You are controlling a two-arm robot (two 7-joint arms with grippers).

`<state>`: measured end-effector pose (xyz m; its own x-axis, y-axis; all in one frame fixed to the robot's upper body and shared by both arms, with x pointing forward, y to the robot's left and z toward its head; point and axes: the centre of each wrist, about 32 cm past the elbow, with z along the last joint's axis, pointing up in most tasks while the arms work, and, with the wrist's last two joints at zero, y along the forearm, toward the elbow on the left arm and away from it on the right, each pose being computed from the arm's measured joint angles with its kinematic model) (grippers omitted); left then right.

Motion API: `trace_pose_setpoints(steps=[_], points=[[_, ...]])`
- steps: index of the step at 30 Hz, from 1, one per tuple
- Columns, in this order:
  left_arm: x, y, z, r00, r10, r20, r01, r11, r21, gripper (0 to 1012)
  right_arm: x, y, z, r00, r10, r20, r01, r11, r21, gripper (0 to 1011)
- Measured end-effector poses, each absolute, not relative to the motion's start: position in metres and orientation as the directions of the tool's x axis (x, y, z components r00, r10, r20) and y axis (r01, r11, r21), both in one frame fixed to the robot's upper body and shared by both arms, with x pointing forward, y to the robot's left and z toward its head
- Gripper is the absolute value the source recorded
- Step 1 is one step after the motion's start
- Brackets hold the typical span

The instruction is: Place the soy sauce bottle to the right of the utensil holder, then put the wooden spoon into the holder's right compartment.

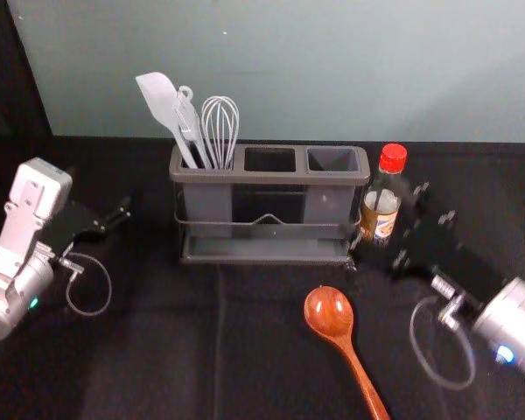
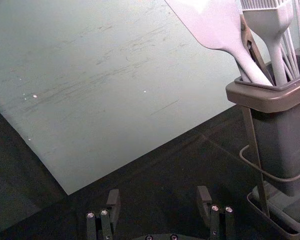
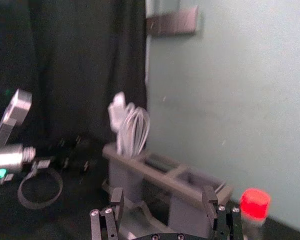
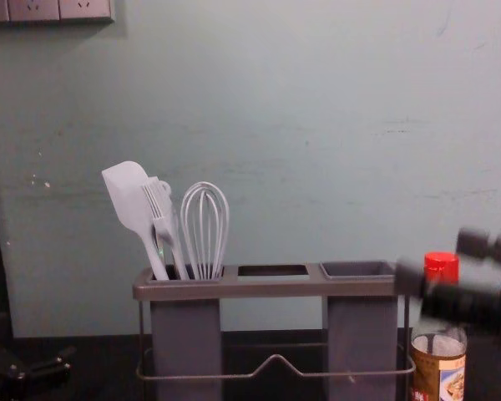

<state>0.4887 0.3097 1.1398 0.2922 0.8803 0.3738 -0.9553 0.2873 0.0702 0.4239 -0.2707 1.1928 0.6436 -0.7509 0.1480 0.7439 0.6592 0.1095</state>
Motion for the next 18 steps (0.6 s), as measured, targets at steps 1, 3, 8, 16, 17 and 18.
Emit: trace_pose_setpoints(steps=[1, 3, 8, 16, 17, 18], points=[[0.489, 0.31, 1.14, 0.292, 0.88, 0.374, -0.955, 0.287, 0.07, 1005, 0.421, -0.267, 1.189, 0.65, -0.745, 0.151, 0.743, 0.665, 0.082, 1000], [0.489, 0.31, 1.14, 0.292, 0.88, 0.374, -0.955, 0.287, 0.07, 1005, 0.418, -0.264, 1.184, 0.655, -0.741, 0.149, 0.743, 0.667, 0.051, 1000], [0.489, 0.31, 1.14, 0.292, 0.88, 0.374, -0.955, 0.287, 0.07, 1005, 0.41, -0.253, 1.168, 0.665, -0.735, 0.133, 0.744, 0.667, -0.036, 1000], [0.489, 0.31, 1.14, 0.292, 0.88, 0.374, -0.955, 0.287, 0.07, 1005, 0.408, -0.249, 1.161, 0.669, -0.732, 0.129, 0.742, 0.669, -0.054, 1000], [0.489, 0.31, 1.14, 0.292, 0.88, 0.374, -0.955, 0.287, 0.07, 1005, 0.408, -0.249, 1.161, 0.669, -0.732, 0.129, 0.742, 0.668, -0.054, 1000], [0.489, 0.31, 1.14, 0.292, 0.88, 0.374, -0.955, 0.287, 0.07, 1005, 0.408, -0.249, 1.161, 0.669, -0.732, 0.129, 0.742, 0.668, -0.053, 1000]])
